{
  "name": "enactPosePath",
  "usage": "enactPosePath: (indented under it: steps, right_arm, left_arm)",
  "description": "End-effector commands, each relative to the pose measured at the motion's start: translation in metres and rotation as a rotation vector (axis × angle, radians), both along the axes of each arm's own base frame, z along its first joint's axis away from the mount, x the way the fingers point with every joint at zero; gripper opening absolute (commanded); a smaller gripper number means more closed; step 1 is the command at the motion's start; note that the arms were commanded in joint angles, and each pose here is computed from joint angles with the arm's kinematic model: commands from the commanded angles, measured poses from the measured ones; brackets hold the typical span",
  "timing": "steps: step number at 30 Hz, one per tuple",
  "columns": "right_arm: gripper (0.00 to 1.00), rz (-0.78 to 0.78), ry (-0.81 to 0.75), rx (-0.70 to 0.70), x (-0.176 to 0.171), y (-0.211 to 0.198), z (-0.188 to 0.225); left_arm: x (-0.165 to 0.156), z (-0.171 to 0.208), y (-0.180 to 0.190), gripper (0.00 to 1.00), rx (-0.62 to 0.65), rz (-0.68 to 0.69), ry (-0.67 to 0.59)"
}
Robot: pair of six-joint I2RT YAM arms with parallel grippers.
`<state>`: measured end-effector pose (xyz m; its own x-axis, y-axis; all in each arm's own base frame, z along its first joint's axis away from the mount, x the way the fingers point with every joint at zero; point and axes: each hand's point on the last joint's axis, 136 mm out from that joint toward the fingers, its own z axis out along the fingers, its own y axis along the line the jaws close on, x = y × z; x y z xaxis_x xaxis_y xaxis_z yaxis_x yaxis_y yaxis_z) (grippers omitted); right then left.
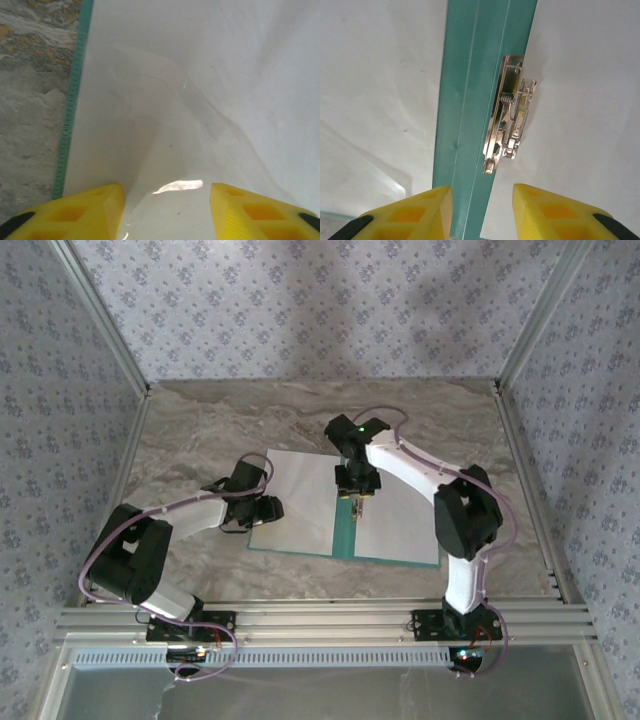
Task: Put the files into the folder
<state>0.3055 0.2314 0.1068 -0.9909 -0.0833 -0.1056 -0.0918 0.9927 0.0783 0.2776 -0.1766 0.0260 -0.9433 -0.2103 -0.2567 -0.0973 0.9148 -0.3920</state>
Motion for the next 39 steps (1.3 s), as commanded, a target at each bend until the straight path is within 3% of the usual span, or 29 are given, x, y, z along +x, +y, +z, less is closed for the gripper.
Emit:
enactPosePath:
  steps: [1,6,9,15,23,33,39]
  right_arm:
    - [0.38,0.026,-0.085,0.064,0.004,-0.002,0.031]
    - [0.39,0.04,-0.156,0.279,-0.001,0.005,0.052]
    - [0.39,0.013,-0.196,0.43,-0.002,0.001,0.062]
    - [0.46,-0.092,-0.317,0.59,-0.004,-0.035,0.065]
    - [0.49,-0.217,-0.329,0.544,-0.015,-0.083,0.033]
    - [0.52,-0.29,-0.243,0.478,-0.028,-0.111,-0.013]
    - [0.52,-0.31,-0.187,0.478,-0.026,-0.109,-0.034]
  left_arm:
    - [-0.028,-0.012,0.006,0.56,0.002,0.005,0.115]
    - [-0.021,0.011,-0.004,0.66,-0.061,0.011,0.072]
    - [-0.016,0.03,-0.002,0.81,-0.068,0.009,0.008]
    - [-0.013,0.055,0.024,1.0,0.041,0.033,-0.11]
    - [-0.014,0.049,0.052,0.99,0.214,-0.005,-0.137]
    - [-0.021,0.017,0.034,0.98,0.137,-0.049,-0.057]
    - [-0.021,0.001,0.041,0.97,0.179,-0.02,-0.009]
